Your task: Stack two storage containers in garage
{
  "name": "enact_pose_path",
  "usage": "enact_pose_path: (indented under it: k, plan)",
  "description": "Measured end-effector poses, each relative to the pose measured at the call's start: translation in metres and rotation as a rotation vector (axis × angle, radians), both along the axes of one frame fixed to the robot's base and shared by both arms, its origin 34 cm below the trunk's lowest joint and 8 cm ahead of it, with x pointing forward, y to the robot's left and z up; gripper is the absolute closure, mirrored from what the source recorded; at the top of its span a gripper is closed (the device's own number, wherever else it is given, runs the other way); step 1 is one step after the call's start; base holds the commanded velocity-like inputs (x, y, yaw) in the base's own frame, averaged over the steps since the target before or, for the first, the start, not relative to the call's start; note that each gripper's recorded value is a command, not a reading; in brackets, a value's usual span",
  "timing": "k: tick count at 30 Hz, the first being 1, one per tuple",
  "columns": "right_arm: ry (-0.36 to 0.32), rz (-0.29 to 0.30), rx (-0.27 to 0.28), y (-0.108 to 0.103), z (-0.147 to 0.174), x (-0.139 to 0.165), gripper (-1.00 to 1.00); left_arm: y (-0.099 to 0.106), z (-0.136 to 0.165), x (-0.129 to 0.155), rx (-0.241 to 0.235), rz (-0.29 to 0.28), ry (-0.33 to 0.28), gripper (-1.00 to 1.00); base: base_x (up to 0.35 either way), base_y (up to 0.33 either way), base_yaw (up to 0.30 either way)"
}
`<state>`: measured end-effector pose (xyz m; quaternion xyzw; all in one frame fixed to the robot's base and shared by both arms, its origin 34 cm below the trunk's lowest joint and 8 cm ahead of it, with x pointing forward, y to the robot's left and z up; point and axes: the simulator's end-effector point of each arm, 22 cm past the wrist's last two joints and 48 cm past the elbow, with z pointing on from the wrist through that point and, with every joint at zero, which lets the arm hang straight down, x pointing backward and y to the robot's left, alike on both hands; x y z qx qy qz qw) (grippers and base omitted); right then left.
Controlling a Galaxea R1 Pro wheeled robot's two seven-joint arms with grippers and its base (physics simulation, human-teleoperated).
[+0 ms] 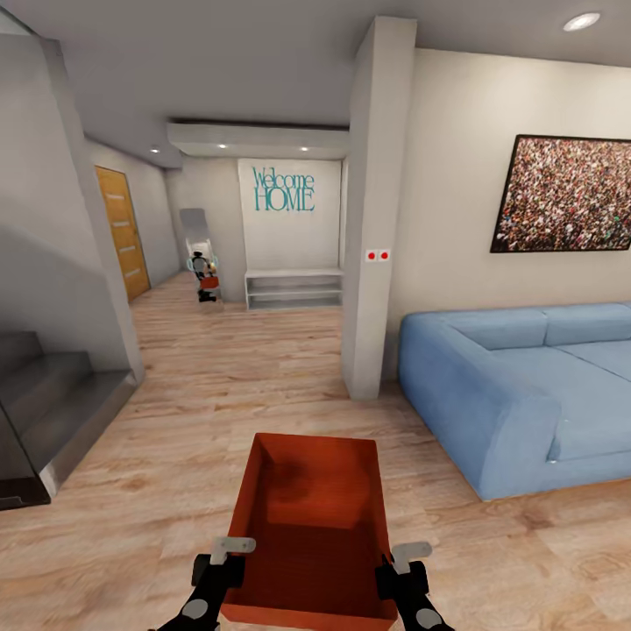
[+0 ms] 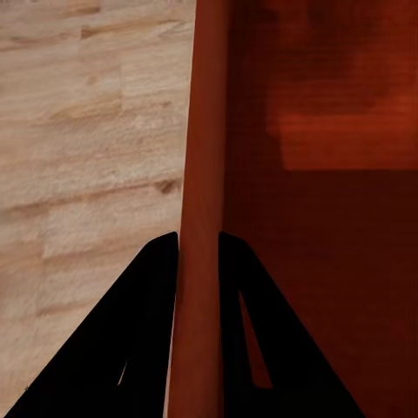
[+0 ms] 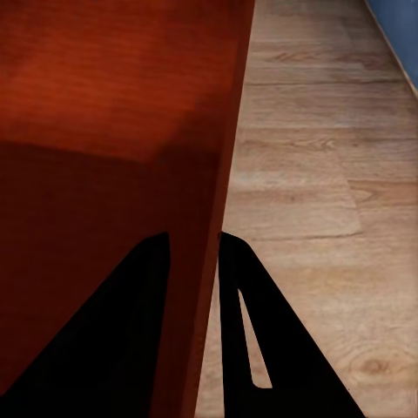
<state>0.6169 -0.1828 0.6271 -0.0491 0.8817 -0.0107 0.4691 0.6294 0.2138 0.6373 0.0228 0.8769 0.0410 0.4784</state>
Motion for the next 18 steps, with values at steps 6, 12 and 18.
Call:
enact_pose_path:
  k: [6, 12, 18]
  plan:
    - [0.001, -0.001, 0.0, 0.0001, -0.0002, -0.0003, 1.0, 0.0002, -0.0003, -0.0004, 0.001, 0.0, 0.0, 1.0, 0.342, 0.0, 0.057]
    - [0.001, 0.001, -0.001, 0.0, -0.0003, -0.0003, 1.0, 0.0002, -0.0005, -0.0006, 0.0, 0.001, 0.001, 1.0, 0.343, 0.0, 0.231]
    - [0.001, 0.001, 0.0, 0.0001, -0.0003, 0.0, 1.0, 0.0003, -0.0004, -0.0002, 0.0, 0.0, 0.0, 1.0, 0.274, 0.0, 0.26]
